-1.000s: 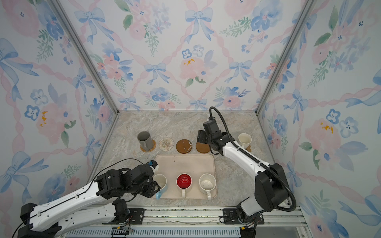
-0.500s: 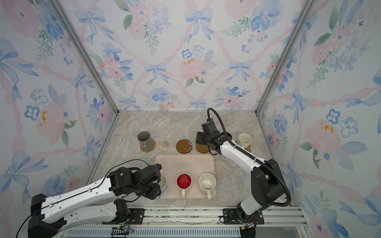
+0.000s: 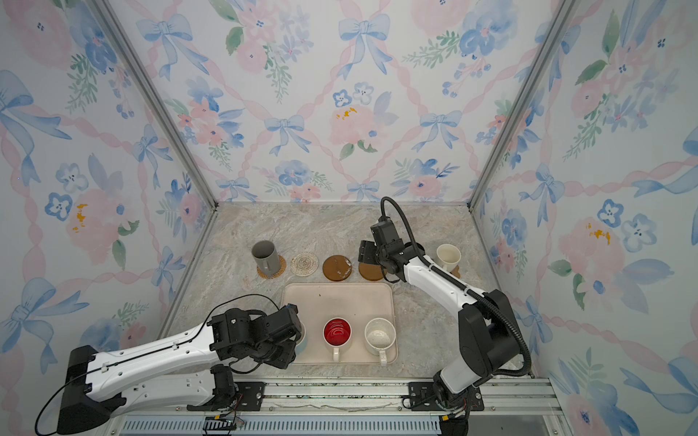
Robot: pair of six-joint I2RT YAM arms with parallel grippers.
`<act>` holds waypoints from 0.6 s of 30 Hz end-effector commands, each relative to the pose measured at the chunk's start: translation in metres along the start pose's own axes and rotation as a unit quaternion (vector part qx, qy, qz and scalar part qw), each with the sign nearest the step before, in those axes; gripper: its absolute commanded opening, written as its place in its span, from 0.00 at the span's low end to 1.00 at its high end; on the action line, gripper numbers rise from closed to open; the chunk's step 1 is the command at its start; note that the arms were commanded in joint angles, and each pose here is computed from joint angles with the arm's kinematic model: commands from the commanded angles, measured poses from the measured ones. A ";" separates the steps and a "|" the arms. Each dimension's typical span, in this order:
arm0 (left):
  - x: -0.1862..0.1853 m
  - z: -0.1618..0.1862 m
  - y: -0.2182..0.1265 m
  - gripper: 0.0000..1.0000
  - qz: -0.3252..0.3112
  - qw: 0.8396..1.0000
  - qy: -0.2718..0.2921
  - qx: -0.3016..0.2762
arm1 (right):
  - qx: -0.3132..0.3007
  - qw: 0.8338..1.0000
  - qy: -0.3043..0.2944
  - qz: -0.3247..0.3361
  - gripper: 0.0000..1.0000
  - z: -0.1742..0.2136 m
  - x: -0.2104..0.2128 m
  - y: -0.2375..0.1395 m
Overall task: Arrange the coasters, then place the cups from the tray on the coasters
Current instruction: 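Close the left gripper on the blue-handled white mug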
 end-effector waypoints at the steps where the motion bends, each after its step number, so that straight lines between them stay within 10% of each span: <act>1: 0.008 0.005 0.006 0.32 -0.027 0.999 -0.030 -0.001 | 0.001 1.000 0.010 -0.003 0.76 -0.002 -0.002 0.006; 18: 0.019 -0.001 0.010 0.31 -0.046 0.989 -0.119 -0.068 | 0.009 1.000 0.015 -0.007 0.76 0.000 -0.004 0.011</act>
Point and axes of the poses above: each gripper's point midway between its finger pads, its own y axis out along the fingers, its own x axis along the line the jaws close on, z = x × y, the point moved 6 cm from there along -y, back along the fingers, and after that the axes turned 2 degrees about y, right-handed, at the moved point
